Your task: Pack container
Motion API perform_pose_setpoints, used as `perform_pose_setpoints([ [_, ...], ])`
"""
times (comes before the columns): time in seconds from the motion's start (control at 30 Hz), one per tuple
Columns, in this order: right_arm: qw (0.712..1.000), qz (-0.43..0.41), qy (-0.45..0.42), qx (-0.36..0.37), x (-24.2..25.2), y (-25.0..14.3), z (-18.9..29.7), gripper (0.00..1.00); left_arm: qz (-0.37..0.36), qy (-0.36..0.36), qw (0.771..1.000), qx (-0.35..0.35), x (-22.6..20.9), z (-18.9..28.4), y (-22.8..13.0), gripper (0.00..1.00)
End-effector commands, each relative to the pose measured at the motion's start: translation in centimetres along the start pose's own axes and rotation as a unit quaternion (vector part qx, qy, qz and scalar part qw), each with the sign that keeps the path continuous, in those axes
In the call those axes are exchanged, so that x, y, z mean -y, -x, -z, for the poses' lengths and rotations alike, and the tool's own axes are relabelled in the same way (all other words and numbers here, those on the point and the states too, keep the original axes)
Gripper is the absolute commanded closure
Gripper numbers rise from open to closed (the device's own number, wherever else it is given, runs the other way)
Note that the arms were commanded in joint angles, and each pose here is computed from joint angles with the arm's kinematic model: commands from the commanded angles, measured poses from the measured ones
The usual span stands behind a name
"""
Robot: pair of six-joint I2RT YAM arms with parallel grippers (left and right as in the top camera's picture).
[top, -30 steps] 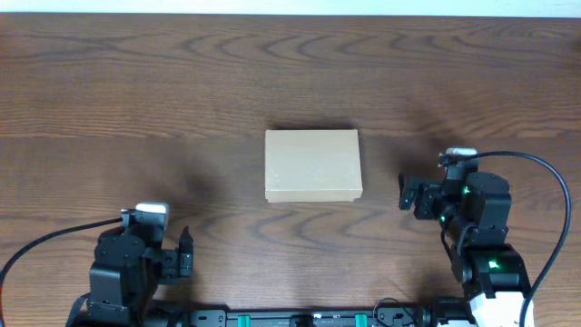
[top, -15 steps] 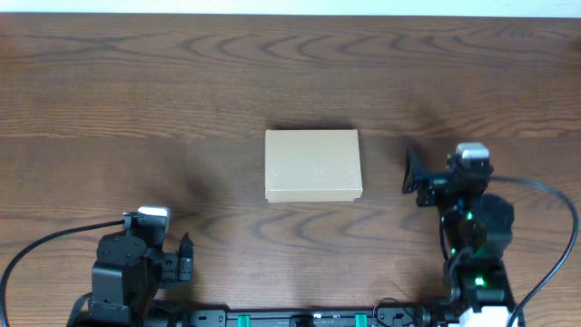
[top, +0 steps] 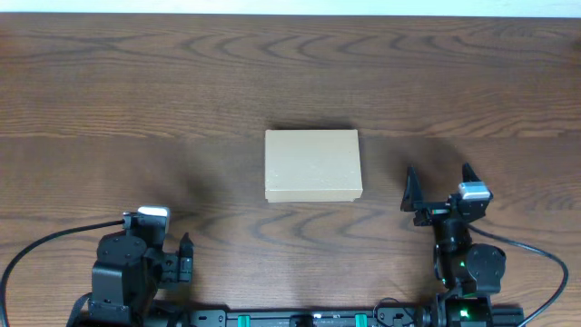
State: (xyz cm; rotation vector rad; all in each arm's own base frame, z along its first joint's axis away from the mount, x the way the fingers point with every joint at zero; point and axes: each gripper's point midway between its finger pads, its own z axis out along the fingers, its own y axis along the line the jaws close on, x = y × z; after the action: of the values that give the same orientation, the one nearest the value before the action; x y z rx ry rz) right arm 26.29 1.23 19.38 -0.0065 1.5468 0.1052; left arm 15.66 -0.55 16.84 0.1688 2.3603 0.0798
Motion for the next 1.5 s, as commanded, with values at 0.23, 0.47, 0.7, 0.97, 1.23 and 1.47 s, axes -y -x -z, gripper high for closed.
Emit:
perform_pose_setpoints([
  [0.23,1.000,-0.002,-0.006,0.015,0.2,-0.3,1.0,0.01,-0.003,0.004,1.000,-0.003,-0.1,0.0,-0.1,0.05],
  [0.47,0.999,-0.007,-0.008,-0.034,0.3,-2.9,1.6,0.01,-0.003,0.004,1.000,-0.003,-0.1,0.0,-0.1,0.04],
  [0.7,0.999,0.003,-0.006,-0.048,0.2,-3.6,1.8,0.01,-0.003,0.004,1.000,-0.003,-0.1,0.0,-0.1,0.05],
  [0.97,0.998,0.032,-0.029,-0.049,1.0,-3.6,1.8,0.01,-0.003,0.004,1.000,-0.003,-0.1,0.0,-0.1,0.05],
  [1.23,0.998,0.052,0.012,-0.025,-0.6,-2.5,1.7,0.01,-0.003,0.004,1.000,-0.003,-0.1,0.0,-0.1,0.05],
  [1.47,0.998,0.045,0.025,-0.045,-1.1,-3.5,1.8,0.01,-0.003,0.004,1.000,-0.003,-0.1,0.0,-0.1,0.05],
])
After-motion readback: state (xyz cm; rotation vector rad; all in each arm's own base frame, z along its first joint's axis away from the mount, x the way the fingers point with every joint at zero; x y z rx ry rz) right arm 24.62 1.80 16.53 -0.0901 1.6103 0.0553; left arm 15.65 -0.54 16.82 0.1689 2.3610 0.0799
